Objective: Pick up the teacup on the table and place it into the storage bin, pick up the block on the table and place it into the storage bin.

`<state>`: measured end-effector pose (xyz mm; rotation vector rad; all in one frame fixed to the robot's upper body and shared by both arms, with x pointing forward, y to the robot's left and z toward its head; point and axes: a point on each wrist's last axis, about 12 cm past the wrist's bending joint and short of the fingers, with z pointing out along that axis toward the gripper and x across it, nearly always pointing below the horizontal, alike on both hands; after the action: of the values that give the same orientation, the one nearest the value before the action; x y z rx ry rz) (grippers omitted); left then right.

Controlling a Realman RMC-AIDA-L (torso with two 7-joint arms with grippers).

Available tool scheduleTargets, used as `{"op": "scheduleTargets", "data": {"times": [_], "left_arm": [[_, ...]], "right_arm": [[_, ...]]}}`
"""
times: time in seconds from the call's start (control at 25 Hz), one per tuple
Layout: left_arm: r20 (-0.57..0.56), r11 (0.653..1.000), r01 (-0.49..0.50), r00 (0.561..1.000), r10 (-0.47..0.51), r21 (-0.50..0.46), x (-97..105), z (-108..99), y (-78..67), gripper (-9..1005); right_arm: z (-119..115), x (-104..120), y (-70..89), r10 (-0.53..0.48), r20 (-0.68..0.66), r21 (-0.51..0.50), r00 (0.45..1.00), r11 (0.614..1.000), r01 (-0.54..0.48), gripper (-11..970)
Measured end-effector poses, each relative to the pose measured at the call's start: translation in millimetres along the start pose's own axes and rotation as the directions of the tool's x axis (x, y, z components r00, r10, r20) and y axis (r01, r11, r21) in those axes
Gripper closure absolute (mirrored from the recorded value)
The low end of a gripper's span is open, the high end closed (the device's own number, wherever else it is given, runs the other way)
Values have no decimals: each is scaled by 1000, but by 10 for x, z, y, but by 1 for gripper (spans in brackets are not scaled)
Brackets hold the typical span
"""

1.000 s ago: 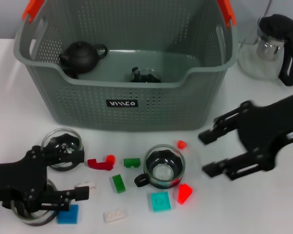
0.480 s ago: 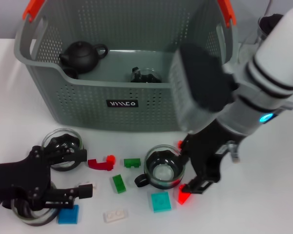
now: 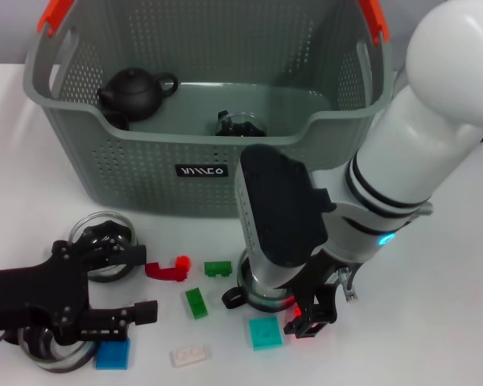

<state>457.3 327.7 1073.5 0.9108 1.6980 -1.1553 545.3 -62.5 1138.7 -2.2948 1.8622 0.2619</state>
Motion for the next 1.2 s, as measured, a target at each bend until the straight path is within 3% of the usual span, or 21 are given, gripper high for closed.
{"op": "scheduleTargets", "data": {"times": [0.72,1.2], "left_arm": [[4,1000,-2,1000,2,-1,-7,13,6,124],[16,1000,1,1000,-1,-17,-3,-9,6,123]], "right_arm": [[97,-26,-24,40,8,38,999,998,-40,355],[-2,-23,-12,58,52,16,997,998,-59,826]]}}
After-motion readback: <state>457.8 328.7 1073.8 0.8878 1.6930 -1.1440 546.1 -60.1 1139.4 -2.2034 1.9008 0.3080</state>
